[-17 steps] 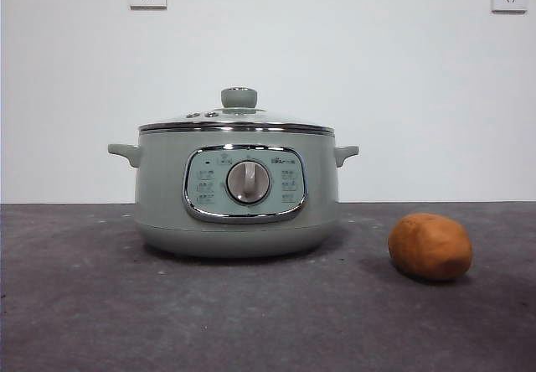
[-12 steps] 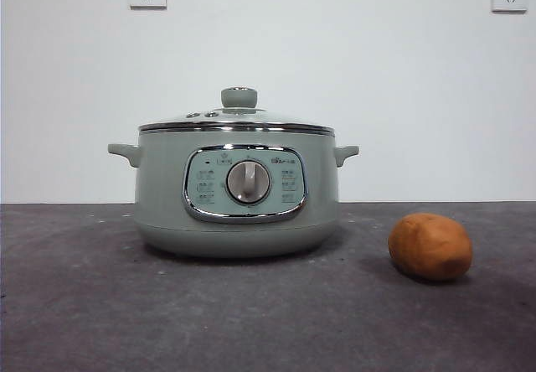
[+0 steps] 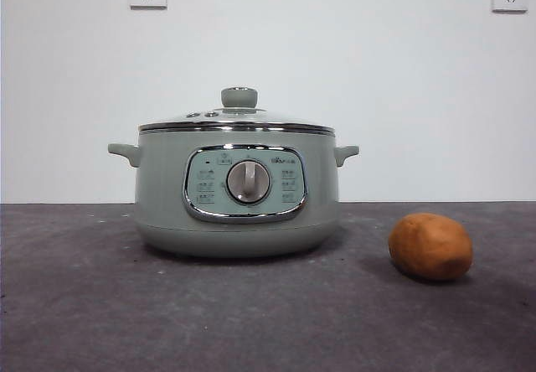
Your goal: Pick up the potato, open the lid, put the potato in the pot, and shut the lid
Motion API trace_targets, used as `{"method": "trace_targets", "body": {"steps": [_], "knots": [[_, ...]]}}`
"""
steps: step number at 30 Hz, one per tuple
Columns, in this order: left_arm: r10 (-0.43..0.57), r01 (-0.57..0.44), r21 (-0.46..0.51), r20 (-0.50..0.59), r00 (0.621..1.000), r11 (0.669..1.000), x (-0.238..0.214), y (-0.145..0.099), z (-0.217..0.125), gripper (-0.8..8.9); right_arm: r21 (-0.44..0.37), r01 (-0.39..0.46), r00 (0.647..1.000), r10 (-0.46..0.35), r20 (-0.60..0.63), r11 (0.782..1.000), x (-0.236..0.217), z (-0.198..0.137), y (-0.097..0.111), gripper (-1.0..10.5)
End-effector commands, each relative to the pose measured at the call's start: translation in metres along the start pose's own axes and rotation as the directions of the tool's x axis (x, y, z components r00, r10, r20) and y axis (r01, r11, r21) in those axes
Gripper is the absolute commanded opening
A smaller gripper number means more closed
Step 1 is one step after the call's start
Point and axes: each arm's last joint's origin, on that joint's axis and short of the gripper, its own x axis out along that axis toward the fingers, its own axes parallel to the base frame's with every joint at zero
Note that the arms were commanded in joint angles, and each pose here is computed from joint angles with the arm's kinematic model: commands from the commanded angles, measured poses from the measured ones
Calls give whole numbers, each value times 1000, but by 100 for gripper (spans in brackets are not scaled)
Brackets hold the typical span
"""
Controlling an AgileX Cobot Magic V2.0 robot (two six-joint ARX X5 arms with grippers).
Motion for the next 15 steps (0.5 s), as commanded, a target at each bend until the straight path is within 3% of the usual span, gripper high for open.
{"method": "trace_targets", "body": {"steps": [1,9,15], "knots": [[-60,59,-23,-7,998,998,1,-2,0,-5,131,-20,999,17,29,991,-6,16,7,-8],[-173,173,-160,12,985,972,-4,-4,40,-6,150,-13,1000,15,-6,989,-24,70,32,-8],[-308,295,-212,-30,951,932,2,-9,82,-5,111,7,979,16,-205,994,-21,110,51,1]]}}
